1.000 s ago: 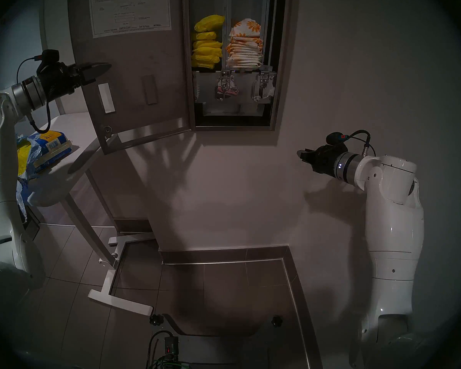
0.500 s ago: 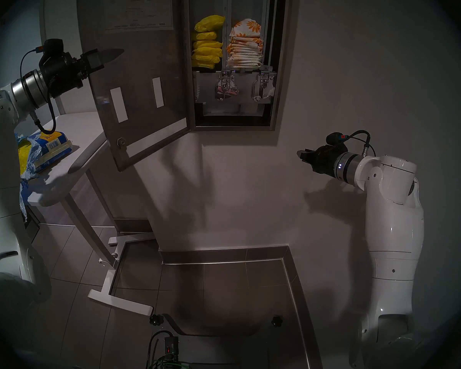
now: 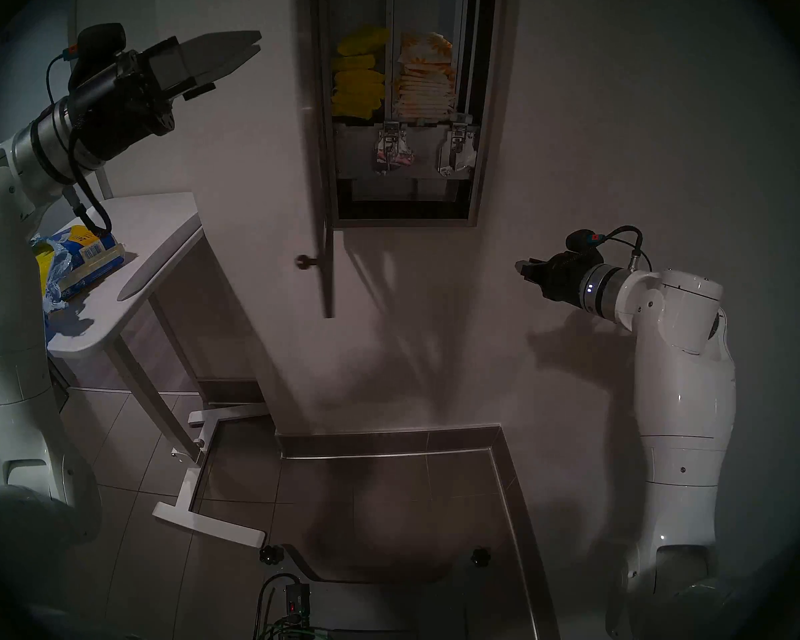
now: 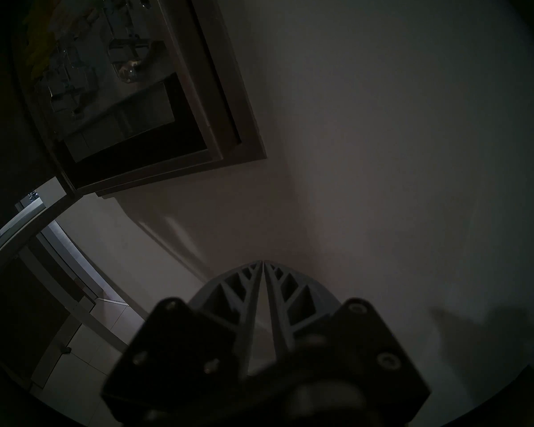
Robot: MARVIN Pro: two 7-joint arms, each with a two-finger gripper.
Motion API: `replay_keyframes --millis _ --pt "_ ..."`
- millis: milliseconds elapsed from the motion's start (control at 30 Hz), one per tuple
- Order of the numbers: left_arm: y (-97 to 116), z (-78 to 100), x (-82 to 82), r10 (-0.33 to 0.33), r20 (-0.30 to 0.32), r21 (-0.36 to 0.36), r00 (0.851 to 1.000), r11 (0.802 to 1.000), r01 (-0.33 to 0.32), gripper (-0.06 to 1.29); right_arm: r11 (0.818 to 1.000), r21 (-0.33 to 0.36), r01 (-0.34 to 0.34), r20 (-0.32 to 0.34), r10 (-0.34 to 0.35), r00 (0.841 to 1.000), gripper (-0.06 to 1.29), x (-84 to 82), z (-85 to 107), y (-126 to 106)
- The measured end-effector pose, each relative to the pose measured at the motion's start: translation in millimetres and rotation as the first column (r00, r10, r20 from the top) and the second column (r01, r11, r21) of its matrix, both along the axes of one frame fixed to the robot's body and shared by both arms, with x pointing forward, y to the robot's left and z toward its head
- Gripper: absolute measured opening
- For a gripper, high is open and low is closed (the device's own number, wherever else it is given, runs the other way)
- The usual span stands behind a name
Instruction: Open the dispenser door, put the pads inside, close the door
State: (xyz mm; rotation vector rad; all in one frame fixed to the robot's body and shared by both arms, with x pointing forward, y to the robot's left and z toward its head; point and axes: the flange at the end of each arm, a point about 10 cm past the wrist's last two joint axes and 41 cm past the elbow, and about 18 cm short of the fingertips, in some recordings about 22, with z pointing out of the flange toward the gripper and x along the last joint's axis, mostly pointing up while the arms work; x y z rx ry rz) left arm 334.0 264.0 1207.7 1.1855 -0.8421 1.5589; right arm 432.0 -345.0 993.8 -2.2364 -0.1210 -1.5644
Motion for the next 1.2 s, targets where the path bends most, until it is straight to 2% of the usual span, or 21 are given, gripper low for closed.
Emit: replay_keyframes --millis 100,167,233,367,500,533,600,633,733,800,833,933,1100,1200 --pt "-4.1 -2.6 -10.5 -0.045 -0.001 -0.004 0.999 0.999 0.045 1.23 1.000 0.000 0.000 0.001 0.000 1.000 0.15 0.0 0.3 0.1" --pt "-6.0 -4.5 -17.1 -0.055 -0.002 0.003 0.998 0.998 0.055 1.23 1.000 -0.001 0.000 0.001 0.000 1.000 0.15 -0.1 0.3 0.1" --pt "-7.9 -5.2 -23.0 -0.038 0.004 0.019 0.999 0.999 0.038 1.23 1.000 -0.001 0.000 0.001 0.000 1.000 0.15 -0.1 0.5 0.1" --pt "-14.3 -7.1 -28.8 0.083 0.021 0.089 0.996 0.992 -0.084 1.23 1.000 -0.001 0.000 0.001 0.000 1.000 0.15 -0.1 0.5 0.1" --pt "-18.8 -18.1 -24.5 0.257 0.039 0.174 0.966 0.950 -0.259 1.23 1.000 0.000 0.001 0.000 -0.001 1.000 0.15 0.0 0.0 0.0" --pt "-19.3 -20.2 -23.6 0.277 0.040 0.183 0.960 0.942 -0.280 1.24 1.000 0.000 0.001 0.000 -0.001 1.000 0.15 0.0 0.0 0.0" --pt "-19.3 -20.2 -23.6 0.277 0.040 0.183 0.960 0.942 -0.280 1.24 1.000 0.000 0.001 0.000 -0.001 1.000 0.15 0.0 0.0 0.0" --pt "-23.1 -39.8 -16.5 0.412 0.036 0.248 0.910 0.879 -0.408 1.23 1.000 0.000 0.001 -0.001 -0.001 1.000 0.15 0.1 -0.2 -0.1" --pt "-23.3 -41.5 -16.1 0.419 0.034 0.252 0.907 0.875 -0.413 1.23 1.000 0.000 0.001 -0.001 -0.001 1.000 0.15 0.1 -0.2 -0.1" --pt "-24.9 -46.8 -15.3 0.451 0.035 0.265 0.892 0.856 -0.444 1.23 1.000 0.000 0.001 -0.001 -0.001 1.000 0.15 0.1 -0.3 -0.2" --pt "-25.5 -50.5 -14.3 0.476 0.037 0.274 0.878 0.840 -0.467 1.23 1.000 0.001 0.000 -0.001 0.000 1.000 0.15 0.1 -0.4 -0.2" --pt "-24.4 -70.5 -5.8 0.576 0.027 0.320 0.817 0.769 -0.553 1.23 1.000 0.001 0.001 -0.002 -0.001 1.000 0.15 0.2 -0.7 -0.3" --pt "-19.8 -103.7 6.1 0.694 0.007 0.396 0.720 0.659 -0.640 1.23 1.000 0.002 0.001 -0.004 -0.001 1.000 0.15 0.3 -1.4 -0.5" --pt "-12.2 -130.4 15.4 0.768 -0.007 0.455 0.640 0.572 -0.682 1.23 1.000 0.003 0.001 -0.005 -0.001 1.000 0.15 0.4 -1.9 -0.7"
